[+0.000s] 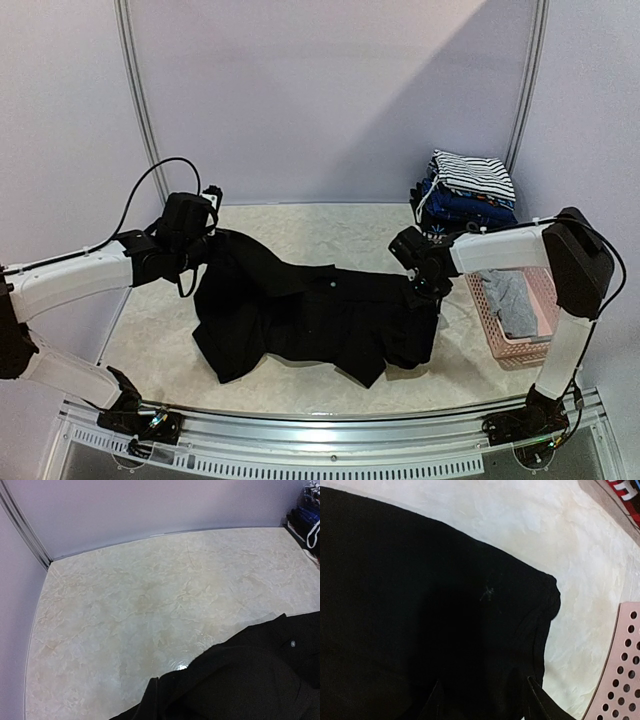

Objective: Fold and stack the mixed laundry pile
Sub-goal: Pick up the crumpled shirt from the center of the board.

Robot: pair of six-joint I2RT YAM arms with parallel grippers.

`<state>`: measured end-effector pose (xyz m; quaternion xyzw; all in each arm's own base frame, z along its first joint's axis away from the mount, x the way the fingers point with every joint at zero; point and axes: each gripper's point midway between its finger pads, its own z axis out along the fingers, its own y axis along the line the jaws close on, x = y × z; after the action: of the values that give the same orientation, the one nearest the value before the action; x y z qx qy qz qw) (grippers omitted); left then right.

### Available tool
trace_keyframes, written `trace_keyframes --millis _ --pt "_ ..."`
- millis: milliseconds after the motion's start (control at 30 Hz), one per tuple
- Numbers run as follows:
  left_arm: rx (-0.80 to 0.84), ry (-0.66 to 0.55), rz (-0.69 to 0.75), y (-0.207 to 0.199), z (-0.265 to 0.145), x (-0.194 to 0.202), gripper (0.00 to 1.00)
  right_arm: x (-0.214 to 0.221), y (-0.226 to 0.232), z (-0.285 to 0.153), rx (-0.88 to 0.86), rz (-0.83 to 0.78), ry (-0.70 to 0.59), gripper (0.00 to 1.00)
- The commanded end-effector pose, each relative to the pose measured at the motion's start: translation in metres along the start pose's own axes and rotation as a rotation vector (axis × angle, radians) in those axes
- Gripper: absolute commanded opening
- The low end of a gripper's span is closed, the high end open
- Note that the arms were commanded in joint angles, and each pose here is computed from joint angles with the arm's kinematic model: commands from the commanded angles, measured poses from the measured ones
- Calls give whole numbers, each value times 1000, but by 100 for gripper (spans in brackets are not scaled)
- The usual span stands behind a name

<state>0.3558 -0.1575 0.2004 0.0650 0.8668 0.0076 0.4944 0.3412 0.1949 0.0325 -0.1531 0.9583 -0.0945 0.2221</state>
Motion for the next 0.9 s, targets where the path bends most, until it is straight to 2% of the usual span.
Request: trace_keyframes --millis 0,367,867 --pt "-3 2 -5 3 5 -2 0 -5 1 5 1 -30 14 53" --pt "-4 11 0 4 8 -1 0 18 13 -12 -23 -137 43 68" --pt "12 24 0 2 9 4 0 -6 -9 5 200 -147 23 69"
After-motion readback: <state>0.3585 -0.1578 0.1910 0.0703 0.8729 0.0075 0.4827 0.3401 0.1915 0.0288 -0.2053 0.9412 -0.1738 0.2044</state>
